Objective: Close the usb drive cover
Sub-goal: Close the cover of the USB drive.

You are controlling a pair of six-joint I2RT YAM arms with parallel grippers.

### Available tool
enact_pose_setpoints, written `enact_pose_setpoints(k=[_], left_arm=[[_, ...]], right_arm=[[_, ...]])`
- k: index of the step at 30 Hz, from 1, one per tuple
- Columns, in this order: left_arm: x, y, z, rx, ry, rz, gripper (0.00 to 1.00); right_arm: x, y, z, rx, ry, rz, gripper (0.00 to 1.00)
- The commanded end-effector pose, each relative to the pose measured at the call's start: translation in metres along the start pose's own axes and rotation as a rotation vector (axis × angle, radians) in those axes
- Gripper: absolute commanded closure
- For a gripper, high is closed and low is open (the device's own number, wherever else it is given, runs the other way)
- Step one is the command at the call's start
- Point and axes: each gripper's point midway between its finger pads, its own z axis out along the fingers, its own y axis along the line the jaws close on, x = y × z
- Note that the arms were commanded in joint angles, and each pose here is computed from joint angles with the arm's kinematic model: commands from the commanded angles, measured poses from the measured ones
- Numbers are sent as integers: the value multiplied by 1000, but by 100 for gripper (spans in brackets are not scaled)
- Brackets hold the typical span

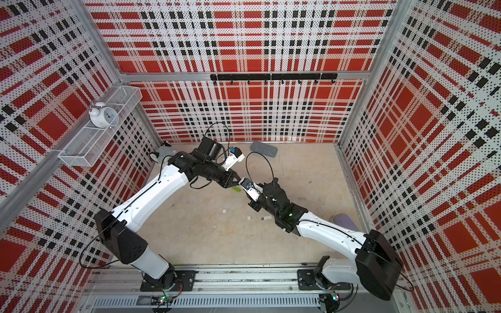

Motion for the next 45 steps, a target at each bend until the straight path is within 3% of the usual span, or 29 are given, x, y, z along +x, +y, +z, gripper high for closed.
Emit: enact_pose_setpoints(k=[1, 7, 20, 27, 33, 41, 45], left_arm=[[0, -3, 10, 11, 14, 21, 98], [1, -7, 10, 37, 14, 36, 98], [7, -14, 13, 98, 17, 54, 96], [12, 4, 20, 12, 56, 46, 97], [9, 2, 19, 22, 49, 51, 97], [9, -13, 22, 124, 44, 78, 96], [10, -16, 19, 171, 33, 79, 97]], right_arm=[[-53, -3, -12, -8, -152, -32, 92], [-60, 0, -17, -35, -158, -69, 92], [-85, -5, -27, -68, -279, 37, 92], [-81, -5, -24, -77, -220, -2, 92], [-75, -6, -21, -63, -179, -50, 93], [-89, -1, -29, -101, -258, -44, 93], [-77, -9, -21, -60, -166, -64, 93]])
